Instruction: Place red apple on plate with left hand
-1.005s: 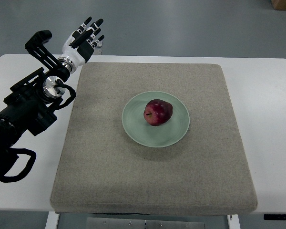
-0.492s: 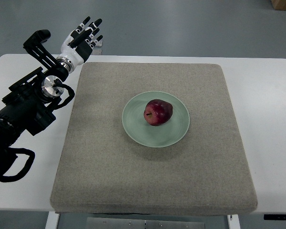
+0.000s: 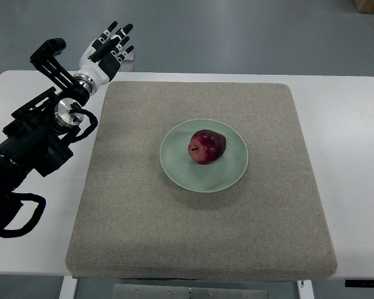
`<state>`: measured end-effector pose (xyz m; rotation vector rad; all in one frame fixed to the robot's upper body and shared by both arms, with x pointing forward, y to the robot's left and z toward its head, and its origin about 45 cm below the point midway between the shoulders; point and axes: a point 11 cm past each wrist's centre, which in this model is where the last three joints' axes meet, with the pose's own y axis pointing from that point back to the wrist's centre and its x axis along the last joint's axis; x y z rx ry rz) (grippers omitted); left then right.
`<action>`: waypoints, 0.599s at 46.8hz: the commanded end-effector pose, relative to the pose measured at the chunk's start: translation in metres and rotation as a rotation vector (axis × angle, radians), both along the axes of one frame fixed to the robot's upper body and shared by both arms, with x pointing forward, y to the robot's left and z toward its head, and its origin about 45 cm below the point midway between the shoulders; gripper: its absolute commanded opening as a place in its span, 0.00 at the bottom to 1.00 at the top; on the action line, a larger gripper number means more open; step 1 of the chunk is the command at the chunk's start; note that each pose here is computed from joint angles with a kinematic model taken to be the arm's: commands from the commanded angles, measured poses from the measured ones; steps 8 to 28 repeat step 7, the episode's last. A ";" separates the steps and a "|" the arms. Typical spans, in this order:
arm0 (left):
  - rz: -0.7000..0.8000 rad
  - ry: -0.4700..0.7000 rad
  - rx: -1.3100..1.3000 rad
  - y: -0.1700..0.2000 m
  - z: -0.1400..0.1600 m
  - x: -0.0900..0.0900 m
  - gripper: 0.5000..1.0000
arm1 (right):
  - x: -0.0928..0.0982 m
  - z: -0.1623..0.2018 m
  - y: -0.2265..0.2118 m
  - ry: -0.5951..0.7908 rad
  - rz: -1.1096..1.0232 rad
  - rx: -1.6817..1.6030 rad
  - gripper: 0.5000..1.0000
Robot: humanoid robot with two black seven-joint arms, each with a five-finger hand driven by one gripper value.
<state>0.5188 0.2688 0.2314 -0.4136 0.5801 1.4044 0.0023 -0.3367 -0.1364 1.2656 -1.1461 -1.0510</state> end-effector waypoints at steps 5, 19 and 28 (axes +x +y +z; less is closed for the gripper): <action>0.001 0.002 0.001 0.001 -0.001 0.000 0.98 | -0.002 0.000 0.002 0.003 0.002 0.007 0.93; 0.001 0.002 0.001 0.001 -0.001 0.000 0.98 | -0.002 0.000 0.002 0.003 0.001 0.007 0.93; 0.001 0.002 0.001 0.001 -0.001 0.000 0.98 | -0.002 0.000 0.002 0.003 0.001 0.007 0.93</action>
